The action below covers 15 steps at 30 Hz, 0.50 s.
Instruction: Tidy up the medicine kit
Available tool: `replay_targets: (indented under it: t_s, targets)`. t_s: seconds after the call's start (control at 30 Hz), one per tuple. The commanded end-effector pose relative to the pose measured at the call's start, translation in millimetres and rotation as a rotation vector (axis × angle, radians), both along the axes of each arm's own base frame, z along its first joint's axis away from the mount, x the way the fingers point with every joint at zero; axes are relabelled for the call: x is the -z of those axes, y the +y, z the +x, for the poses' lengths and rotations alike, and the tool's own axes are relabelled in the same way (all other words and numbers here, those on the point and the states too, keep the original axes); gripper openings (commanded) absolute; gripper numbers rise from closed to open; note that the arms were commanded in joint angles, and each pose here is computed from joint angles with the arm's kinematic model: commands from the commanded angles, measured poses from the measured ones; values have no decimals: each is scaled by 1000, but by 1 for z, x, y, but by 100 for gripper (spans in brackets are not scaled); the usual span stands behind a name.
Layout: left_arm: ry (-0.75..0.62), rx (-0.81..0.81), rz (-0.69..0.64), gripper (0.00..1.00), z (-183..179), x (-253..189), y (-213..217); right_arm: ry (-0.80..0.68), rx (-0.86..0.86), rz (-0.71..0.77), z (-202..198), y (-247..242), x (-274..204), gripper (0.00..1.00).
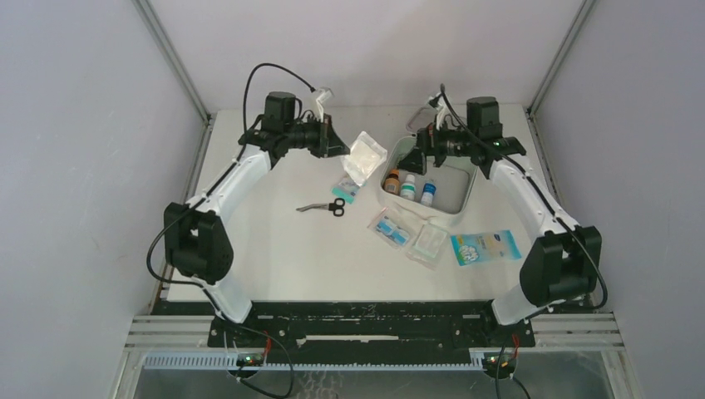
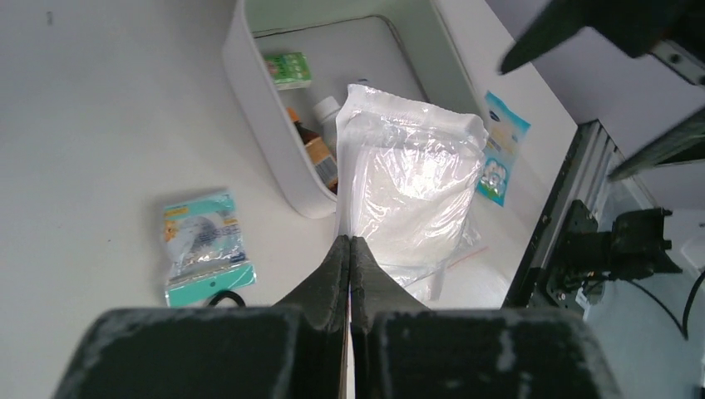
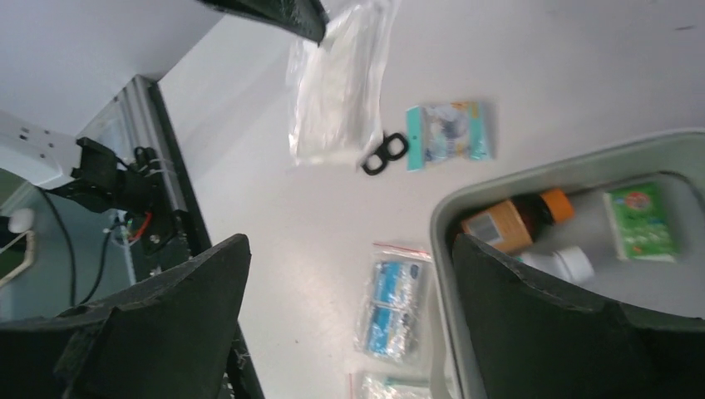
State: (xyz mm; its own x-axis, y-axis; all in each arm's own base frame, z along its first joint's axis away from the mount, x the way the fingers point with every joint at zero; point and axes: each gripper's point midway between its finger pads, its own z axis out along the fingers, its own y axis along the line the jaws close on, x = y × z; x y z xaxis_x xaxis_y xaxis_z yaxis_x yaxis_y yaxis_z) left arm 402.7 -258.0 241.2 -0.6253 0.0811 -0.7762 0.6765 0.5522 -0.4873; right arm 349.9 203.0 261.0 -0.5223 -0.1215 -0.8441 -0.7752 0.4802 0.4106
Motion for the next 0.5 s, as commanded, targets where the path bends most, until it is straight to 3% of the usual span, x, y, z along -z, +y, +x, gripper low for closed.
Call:
replay_targets:
  t_s: [0.0,0.2,0.37,0.47]
  targets:
    - [-172,90,-36,0,-27,-39,-14,41,-82,75,0,34,-11,92]
    - [-204,133,-21,0,-46,-37,-23,88,-147,82,-4,57,-1,89]
    - [-214,148,-7,0,-52,-31,-26,107,-185,106,-7,64,-5,70]
    - [-221,148,5,0,-52,-28,-26,111,-192,111,-9,64,-6,54]
